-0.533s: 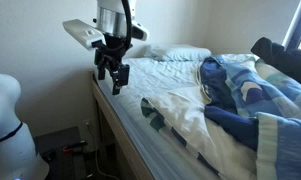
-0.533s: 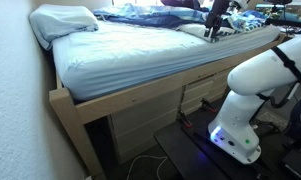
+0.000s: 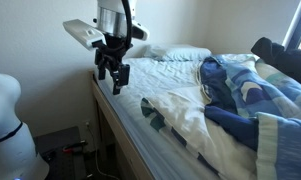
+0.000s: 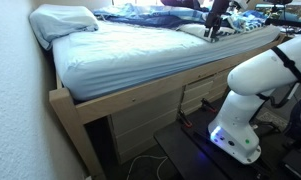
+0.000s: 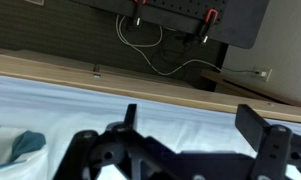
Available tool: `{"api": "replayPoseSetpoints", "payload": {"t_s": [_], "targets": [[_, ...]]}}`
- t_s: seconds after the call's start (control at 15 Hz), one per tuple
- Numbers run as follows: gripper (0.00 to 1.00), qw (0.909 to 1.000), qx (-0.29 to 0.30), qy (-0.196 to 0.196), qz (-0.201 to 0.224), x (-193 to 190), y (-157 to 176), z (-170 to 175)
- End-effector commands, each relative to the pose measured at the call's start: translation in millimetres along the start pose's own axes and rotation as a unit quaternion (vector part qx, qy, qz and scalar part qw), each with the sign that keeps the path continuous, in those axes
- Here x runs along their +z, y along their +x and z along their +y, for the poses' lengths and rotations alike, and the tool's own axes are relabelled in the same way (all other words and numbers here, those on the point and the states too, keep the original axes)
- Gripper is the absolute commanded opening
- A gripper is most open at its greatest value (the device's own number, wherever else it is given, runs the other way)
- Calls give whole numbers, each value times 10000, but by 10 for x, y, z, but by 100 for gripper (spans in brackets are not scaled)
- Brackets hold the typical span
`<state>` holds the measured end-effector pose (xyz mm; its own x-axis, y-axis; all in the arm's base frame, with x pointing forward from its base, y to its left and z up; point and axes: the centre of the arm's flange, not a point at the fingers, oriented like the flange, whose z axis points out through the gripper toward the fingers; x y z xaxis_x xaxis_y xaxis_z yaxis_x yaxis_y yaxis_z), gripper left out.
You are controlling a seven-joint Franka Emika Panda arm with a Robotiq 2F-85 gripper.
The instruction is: Spread the bed
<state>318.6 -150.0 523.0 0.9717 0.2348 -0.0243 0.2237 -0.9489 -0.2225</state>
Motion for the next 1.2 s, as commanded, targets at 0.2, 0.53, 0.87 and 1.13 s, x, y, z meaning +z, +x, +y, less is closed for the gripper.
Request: {"api": "replayPoseSetpoints", "payload": {"t_s": [0.2,0.53,0.87,1.13], "targets": [[100,9908,-630,-1199,66,-129,204,10],[100,9681,-1036,-2278,-136,-316,463,35],[100,9445,-1177,-3068,82,-617,667,130],[100,9181,-1064,-3803,329,-776,852,348]]}}
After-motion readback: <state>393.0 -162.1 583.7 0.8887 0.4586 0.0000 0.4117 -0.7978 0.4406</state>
